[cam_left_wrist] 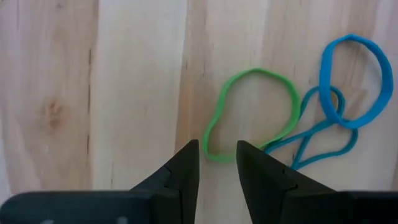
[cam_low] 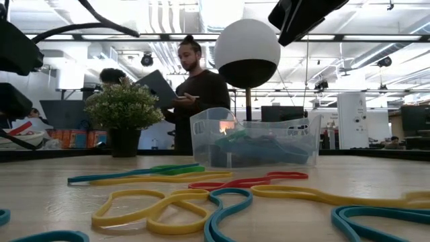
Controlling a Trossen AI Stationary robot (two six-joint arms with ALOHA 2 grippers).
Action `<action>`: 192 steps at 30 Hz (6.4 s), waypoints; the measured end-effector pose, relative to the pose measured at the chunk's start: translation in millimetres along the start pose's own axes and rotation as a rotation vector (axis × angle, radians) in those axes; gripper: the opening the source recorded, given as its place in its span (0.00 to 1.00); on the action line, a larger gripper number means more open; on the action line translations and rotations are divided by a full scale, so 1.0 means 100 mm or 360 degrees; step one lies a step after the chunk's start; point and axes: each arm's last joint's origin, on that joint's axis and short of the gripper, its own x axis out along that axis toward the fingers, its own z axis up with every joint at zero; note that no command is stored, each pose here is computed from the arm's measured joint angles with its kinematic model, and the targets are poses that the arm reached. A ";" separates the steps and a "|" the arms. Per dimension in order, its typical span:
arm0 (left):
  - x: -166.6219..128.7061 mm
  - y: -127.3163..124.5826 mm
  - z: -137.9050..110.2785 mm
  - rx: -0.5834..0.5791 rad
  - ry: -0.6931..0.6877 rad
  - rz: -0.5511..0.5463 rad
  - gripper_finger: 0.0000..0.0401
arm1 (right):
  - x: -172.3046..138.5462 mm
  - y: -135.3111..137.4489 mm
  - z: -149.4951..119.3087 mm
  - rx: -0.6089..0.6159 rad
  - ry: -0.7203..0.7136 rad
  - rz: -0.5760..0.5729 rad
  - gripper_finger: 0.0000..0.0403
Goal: Pick and place rubber bands into bin
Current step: Put the green rubber band into the transparent bin, then put the red rubber band into the transparent bin
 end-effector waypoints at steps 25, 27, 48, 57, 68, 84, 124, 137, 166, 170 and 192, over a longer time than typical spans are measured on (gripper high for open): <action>0.27 -0.02 0.02 -0.0194 0.0104 0.0168 0.01 | 0.00 0.00 0.01 0.0040 -0.0011 0.0002 0.20; 0.26 -0.02 0.02 -0.0224 0.0092 0.0171 0.01 | 0.00 0.00 0.01 0.0042 -0.0011 0.0002 0.19; 0.00 -0.22 0.24 -0.0235 -0.0113 0.0217 0.00 | -0.04 0.10 -0.21 0.0073 0.0297 -0.0040 0.17; -0.06 -0.27 0.32 -0.0237 -0.0213 0.0224 0.00 | -0.09 0.24 -0.29 0.0086 0.0360 -0.0029 0.17; -0.17 -0.35 0.44 -0.0177 -0.0340 0.0234 0.00 | -0.13 0.37 -0.37 0.0122 0.0349 -0.0040 0.17; -0.57 -0.35 0.93 0.0049 -0.0606 0.0430 0.00 | -0.35 0.36 -0.47 0.0291 0.0222 -0.0103 0.17; -0.31 1.18 2.36 0.0180 -0.0827 0.0601 0.00 | 0.10 0.47 -1.22 0.0513 0.0092 -0.0008 0.17; -0.48 1.10 2.48 0.0143 -0.0871 0.0488 0.16 | 0.07 0.57 -1.29 0.0323 0.0247 0.0211 0.17; -1.50 0.05 1.45 -0.0090 -0.0951 0.0310 0.24 | 0.49 0.89 -1.58 0.0158 0.0459 0.0189 0.17; -1.56 -0.07 1.30 -0.0099 -0.1008 0.0351 0.24 | 0.53 0.90 -1.59 0.0148 0.0480 0.0201 0.17; -1.46 -0.11 1.23 -0.0157 -0.0936 0.0443 0.24 | 0.50 0.99 -1.56 0.0141 0.0461 0.0379 0.17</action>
